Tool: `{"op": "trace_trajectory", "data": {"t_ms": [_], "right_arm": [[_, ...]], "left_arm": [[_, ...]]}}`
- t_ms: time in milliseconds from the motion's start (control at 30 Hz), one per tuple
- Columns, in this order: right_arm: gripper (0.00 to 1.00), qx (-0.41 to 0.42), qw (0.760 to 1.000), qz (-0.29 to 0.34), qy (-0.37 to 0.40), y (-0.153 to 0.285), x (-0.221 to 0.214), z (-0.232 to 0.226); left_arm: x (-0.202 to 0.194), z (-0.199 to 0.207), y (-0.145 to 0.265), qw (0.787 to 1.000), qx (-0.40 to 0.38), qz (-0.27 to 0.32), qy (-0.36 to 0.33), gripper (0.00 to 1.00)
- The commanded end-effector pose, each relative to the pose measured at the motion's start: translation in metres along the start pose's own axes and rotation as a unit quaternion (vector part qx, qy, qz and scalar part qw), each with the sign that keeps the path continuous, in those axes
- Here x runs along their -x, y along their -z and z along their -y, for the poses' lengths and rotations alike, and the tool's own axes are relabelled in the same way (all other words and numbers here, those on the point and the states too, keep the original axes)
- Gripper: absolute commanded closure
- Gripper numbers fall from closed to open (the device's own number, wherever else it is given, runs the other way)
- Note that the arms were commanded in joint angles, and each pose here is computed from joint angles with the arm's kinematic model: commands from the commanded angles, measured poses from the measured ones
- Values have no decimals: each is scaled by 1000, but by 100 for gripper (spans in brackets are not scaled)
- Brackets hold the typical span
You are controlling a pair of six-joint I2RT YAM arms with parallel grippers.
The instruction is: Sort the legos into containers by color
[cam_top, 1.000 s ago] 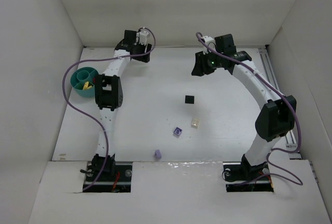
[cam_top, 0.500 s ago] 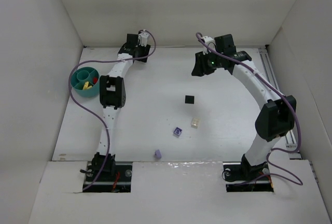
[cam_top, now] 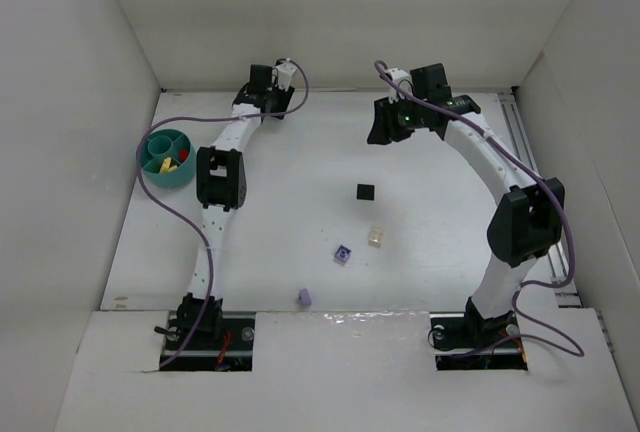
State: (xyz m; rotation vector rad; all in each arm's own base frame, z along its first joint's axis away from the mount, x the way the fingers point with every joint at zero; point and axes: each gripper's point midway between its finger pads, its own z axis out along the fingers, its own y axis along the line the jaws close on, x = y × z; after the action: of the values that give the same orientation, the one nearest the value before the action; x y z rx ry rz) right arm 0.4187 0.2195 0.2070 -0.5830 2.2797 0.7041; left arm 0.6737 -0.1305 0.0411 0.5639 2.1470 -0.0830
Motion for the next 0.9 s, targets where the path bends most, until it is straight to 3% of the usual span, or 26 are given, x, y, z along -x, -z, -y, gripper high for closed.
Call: {"op": "trace_trajectory", "data": {"t_ms": [0,67,100,200,267,367,467,633,767,800,867], "right_arm": [[54,10,999,27,15,6,22,-5],[54,24,999,23,27,3,20,-8],[54,36,999,23,31,0,21,-10],[54,47,998,25,33,-1,24,-14],[54,53,998,21,31,-8,24,-12],[54,57,997,25,33,-6,28,-14],[54,61,997,20,34,-11,25,-17],[54,53,998,14,34,-10,21,-18],[54,60,998,12,33,-9,18,-21],[54,69,997,11,36,-10,17,-27],[54,73,997,7,33,-11,14,-28]], "left_arm": [[12,17,2,999,-12,4,-36,56],[20,14,8,1000,-5,10,-28,57],[30,8,18,999,-15,28,-1,54],[34,-1,34,995,-46,66,55,53],[57,-10,58,991,-56,97,69,53],[71,-22,69,987,-66,113,92,48],[77,-12,70,982,-124,108,95,47],[66,18,86,971,-202,92,85,55],[60,13,84,973,-174,83,127,53],[78,4,89,974,-159,98,127,60],[72,2,76,973,-154,82,154,74]]}}
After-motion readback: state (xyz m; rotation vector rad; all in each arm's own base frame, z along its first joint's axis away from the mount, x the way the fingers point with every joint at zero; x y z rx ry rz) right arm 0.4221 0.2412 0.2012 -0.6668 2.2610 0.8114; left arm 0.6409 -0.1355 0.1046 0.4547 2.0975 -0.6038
